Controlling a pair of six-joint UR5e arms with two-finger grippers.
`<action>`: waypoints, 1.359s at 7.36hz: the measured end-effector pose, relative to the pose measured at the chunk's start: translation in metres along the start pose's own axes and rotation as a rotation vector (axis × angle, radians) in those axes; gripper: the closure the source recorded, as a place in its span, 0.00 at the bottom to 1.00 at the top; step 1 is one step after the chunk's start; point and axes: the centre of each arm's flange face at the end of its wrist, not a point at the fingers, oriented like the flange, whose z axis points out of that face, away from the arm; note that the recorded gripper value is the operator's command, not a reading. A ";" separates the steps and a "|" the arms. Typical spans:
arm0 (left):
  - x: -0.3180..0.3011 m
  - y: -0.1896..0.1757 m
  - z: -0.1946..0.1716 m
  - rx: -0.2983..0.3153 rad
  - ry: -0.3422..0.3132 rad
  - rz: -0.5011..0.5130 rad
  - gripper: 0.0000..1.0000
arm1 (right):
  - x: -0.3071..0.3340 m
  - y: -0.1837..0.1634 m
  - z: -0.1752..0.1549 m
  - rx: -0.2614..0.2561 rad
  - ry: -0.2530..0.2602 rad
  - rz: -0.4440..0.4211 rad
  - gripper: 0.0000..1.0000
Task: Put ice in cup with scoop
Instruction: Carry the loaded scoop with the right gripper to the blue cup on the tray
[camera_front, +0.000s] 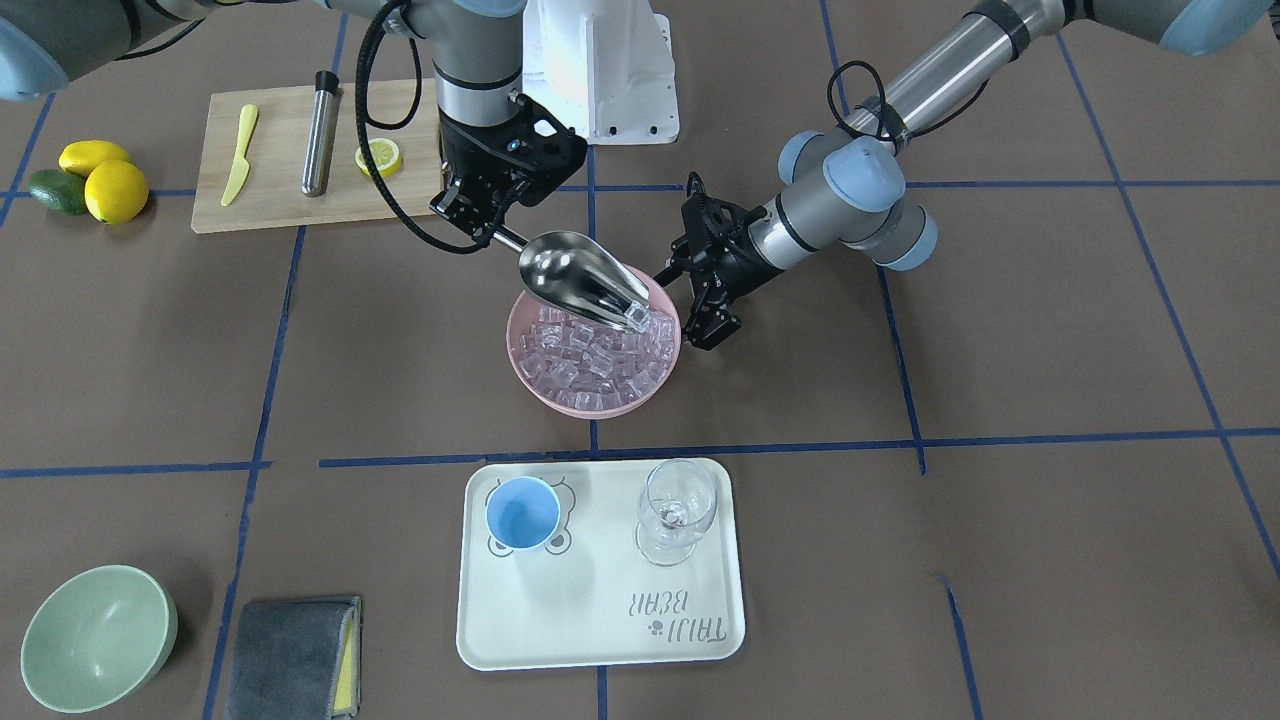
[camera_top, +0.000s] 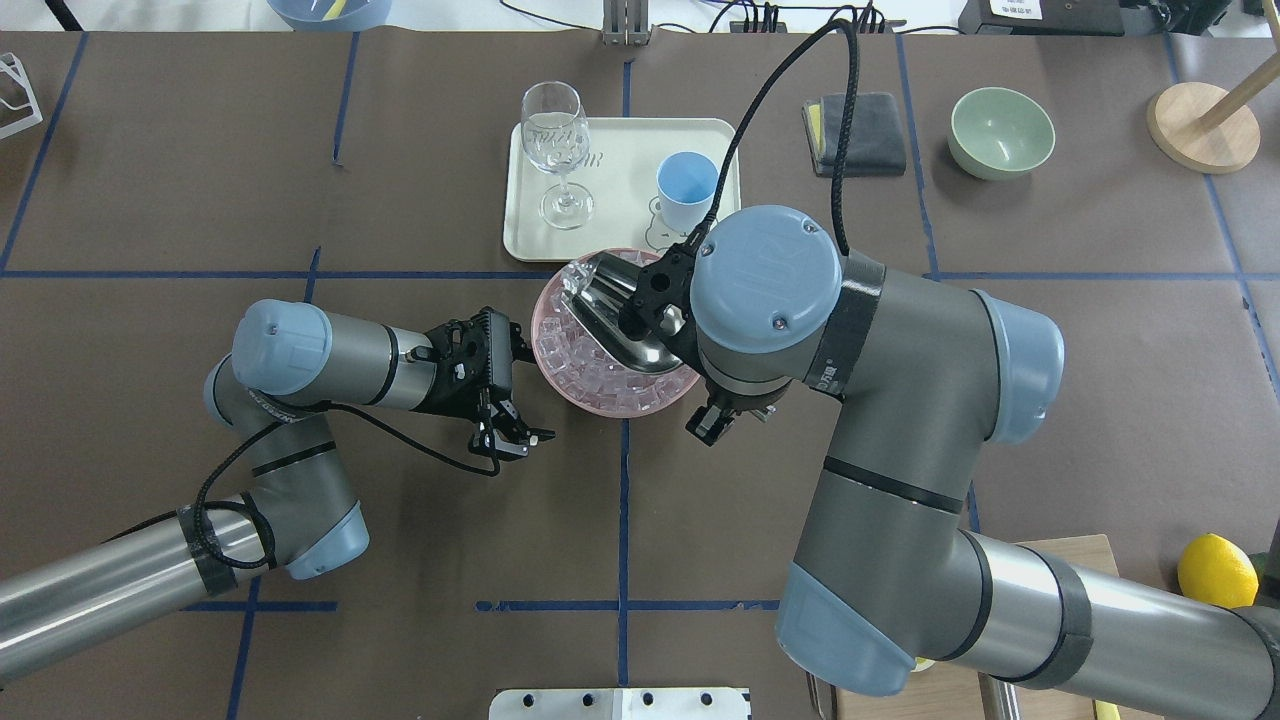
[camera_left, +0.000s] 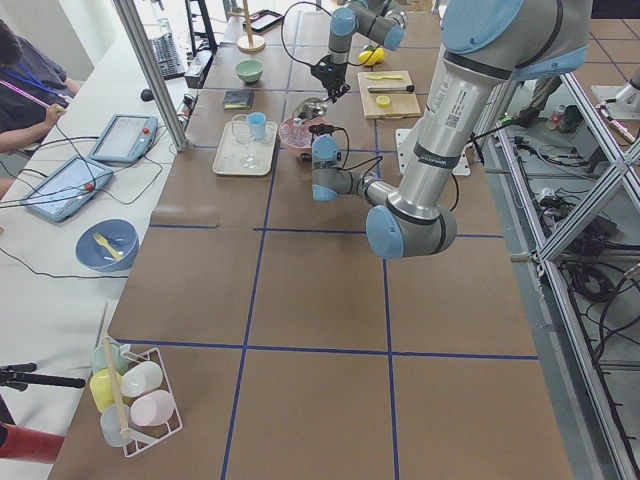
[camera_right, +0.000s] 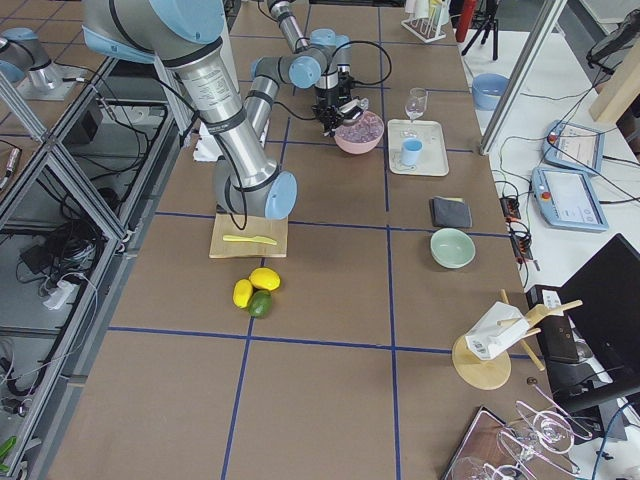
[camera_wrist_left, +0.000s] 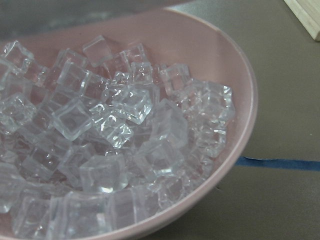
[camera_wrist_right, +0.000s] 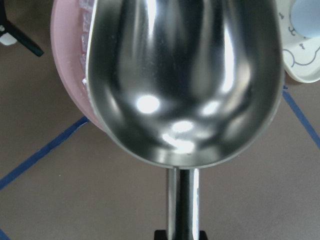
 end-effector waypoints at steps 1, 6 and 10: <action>0.000 0.000 0.000 0.000 0.000 0.000 0.00 | 0.006 -0.001 -0.007 0.021 0.000 0.028 1.00; 0.000 -0.001 0.000 0.002 0.000 0.001 0.00 | 0.084 -0.015 -0.009 -0.006 0.007 0.166 1.00; 0.000 -0.001 0.000 0.002 0.000 0.001 0.00 | 0.157 -0.057 -0.010 -0.184 0.032 0.126 1.00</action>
